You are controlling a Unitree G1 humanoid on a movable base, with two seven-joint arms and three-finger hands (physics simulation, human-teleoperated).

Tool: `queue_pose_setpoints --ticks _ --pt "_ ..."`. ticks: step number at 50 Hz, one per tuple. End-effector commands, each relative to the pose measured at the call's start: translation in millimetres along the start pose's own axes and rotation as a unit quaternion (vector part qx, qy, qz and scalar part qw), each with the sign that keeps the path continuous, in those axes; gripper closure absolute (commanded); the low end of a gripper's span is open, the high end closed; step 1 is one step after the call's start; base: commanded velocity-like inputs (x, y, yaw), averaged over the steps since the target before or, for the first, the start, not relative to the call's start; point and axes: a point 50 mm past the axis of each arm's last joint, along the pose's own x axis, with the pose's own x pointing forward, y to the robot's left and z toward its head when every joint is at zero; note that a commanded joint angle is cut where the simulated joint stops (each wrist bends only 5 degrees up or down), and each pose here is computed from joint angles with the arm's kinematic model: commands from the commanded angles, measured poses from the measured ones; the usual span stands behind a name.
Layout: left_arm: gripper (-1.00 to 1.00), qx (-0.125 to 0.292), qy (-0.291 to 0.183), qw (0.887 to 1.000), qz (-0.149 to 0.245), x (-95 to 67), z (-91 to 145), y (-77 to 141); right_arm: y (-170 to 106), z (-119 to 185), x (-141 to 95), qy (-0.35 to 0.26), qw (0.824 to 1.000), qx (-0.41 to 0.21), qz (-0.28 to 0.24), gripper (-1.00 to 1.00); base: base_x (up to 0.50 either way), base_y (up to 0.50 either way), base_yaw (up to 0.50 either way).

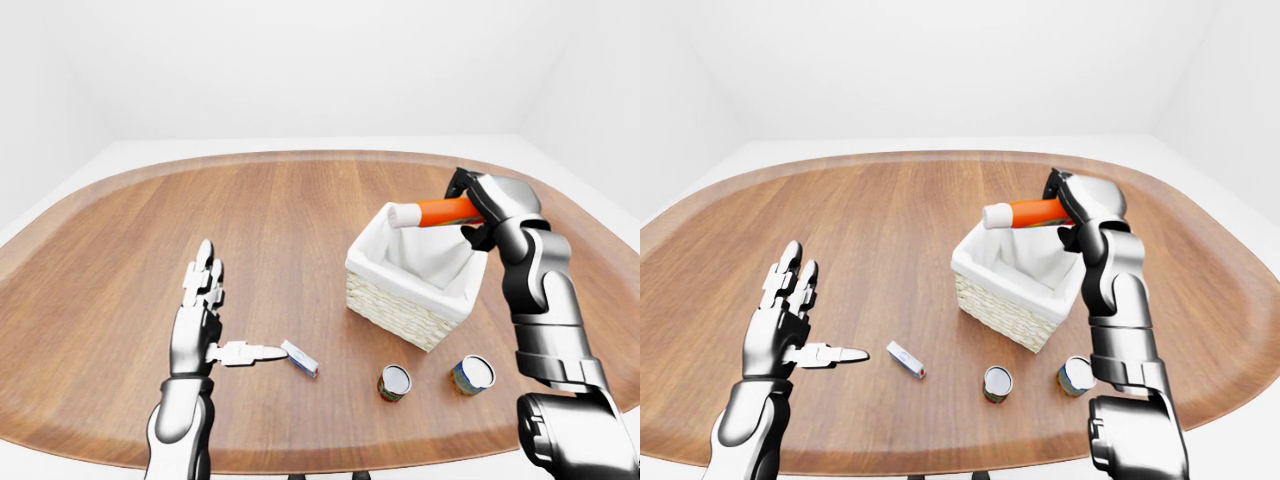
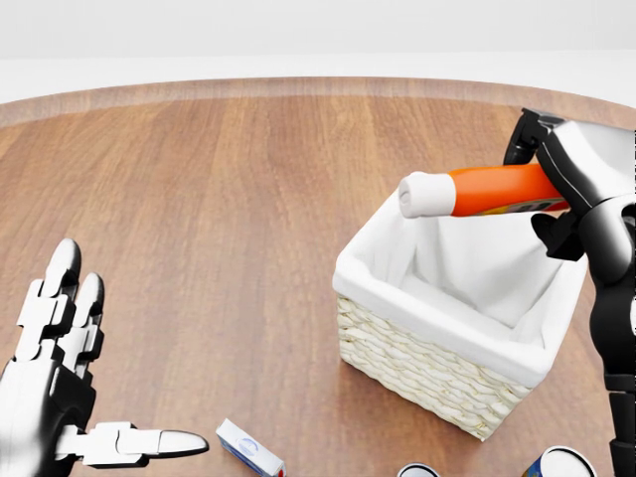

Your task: Pick up the ketchup, and put it in the basket.

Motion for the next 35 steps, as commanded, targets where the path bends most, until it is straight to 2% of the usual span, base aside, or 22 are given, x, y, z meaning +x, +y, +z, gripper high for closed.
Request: queue_pose_setpoints --ticks 1,23,35 --pt "-1.00 -0.002 0.001 1.000 -0.001 -0.2 -1 0 -3 3 9 0.006 1.000 -0.014 -0.008 1.00 0.00 0.00 0.00" --pt "-1.00 -0.004 0.000 1.000 0.002 0.3 -1 2 0 4 11 0.009 1.000 -0.023 0.001 1.00 0.00 0.00 0.00" --pt "-1.00 -0.004 0.000 1.000 0.001 -0.6 0 1 13 3 11 0.013 1.000 -0.022 0.008 1.00 0.00 0.00 0.00"
